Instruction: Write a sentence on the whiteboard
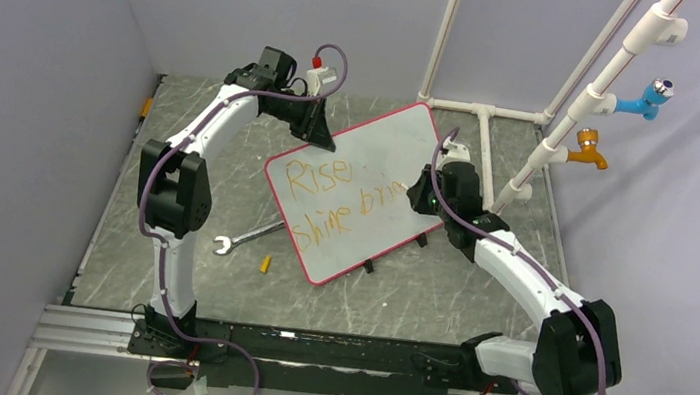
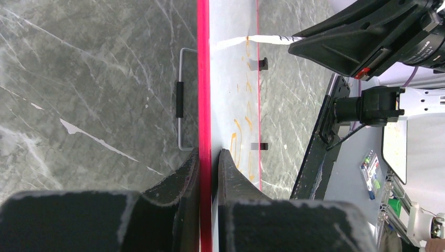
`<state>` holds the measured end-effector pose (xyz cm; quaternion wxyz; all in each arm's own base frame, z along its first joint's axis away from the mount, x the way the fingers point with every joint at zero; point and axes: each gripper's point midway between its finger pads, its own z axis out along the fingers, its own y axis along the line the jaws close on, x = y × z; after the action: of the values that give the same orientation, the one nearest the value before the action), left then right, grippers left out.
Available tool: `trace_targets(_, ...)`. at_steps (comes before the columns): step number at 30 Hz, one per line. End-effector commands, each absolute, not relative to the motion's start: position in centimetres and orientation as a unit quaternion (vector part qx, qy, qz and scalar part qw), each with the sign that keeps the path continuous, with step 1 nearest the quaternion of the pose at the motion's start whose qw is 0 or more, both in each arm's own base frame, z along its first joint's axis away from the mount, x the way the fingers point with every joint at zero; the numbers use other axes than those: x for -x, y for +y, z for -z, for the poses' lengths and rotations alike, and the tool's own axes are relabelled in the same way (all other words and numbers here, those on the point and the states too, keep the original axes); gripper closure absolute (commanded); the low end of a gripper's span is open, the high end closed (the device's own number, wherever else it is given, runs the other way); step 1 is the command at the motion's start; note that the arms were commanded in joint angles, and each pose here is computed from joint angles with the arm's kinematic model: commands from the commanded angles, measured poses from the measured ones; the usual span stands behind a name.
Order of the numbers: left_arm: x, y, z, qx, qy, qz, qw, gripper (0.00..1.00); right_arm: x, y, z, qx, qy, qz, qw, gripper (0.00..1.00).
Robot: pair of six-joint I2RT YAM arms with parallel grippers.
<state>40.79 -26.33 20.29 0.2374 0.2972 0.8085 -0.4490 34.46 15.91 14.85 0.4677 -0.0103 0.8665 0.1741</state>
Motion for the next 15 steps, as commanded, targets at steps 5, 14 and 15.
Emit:
trace_targets(5, -39.85, -27.01, -21.06, -0.35, 0.793, 0.424, 0.264, 1.0, -36.66, 16.97, -18.0, 0.016, 0.845, -0.187, 0.501, 1.0)
trace_targets(14, -39.85, -27.07, -21.22, -0.352, 0.792, 0.423, 0.266, 1.0, -36.3, 17.03, -17.56, 0.021, 0.849, -0.188, 0.494, 1.0)
trace_targets(15, -39.83, -27.06, -21.2, -0.351, 0.792, 0.423, 0.265, 1.0, -36.1, 16.93, -17.4, 0.021, 0.85, -0.186, 0.492, 1.0)
